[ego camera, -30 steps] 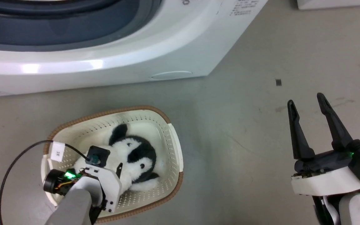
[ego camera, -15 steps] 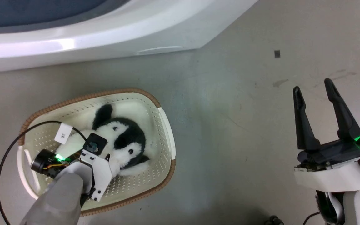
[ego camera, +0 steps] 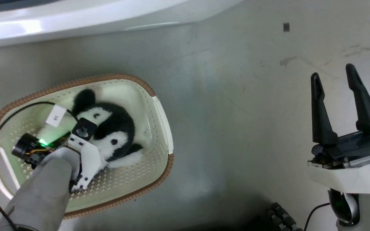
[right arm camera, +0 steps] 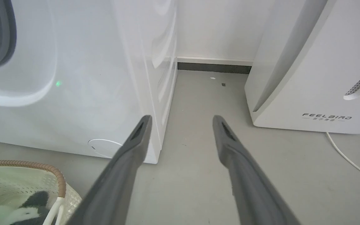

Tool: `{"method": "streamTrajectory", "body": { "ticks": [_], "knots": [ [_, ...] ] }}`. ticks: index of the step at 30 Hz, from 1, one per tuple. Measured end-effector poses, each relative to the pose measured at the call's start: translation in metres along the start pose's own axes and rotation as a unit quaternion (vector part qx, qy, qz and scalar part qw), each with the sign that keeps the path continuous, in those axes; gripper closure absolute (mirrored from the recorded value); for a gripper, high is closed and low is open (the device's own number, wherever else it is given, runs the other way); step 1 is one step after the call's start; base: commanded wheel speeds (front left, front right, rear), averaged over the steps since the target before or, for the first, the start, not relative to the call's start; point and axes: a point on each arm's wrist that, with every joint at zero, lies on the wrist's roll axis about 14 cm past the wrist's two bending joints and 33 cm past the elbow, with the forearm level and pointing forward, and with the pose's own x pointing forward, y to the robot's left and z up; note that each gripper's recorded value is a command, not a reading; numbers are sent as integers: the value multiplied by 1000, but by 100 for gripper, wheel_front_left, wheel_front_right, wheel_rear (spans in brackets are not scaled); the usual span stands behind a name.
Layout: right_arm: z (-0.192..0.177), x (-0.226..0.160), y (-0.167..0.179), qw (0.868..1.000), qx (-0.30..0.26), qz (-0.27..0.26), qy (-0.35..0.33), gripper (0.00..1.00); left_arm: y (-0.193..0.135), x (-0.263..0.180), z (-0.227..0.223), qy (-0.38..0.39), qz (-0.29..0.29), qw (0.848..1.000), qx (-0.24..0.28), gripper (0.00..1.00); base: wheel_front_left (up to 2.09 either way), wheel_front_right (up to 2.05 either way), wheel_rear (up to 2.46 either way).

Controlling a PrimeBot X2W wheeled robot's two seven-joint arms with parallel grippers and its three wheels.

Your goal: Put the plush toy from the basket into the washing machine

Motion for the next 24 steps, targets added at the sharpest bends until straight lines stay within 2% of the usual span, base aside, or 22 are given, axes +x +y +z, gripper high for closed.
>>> {"method": "streamTrajectory", "body": {
  "ticks": [3,4,5,13,24],
  "knots": [
    [-3,0,-1,1000,-2,-1,2,0,0,4,-2,4,-3,1000,-3,0,0,0,0],
    [-3,0,-1,1000,-2,-1,1,0,0,4,-2,5,-4,1000,-6,72,0,0,0],
    [-3,1,-1,1000,-2,-1,2,0,-1,4,-3,5,-6,1000,-9,100,0,0,0],
    [2,5,1,1000,0,2,-9,0,0,-1,-4,-9,-7,999,-34,100,0,0,0],
    [43,0,4,998,5,6,-55,0,-1,-40,7,-73,9,996,-59,100,0,0,0]
  ]
}}
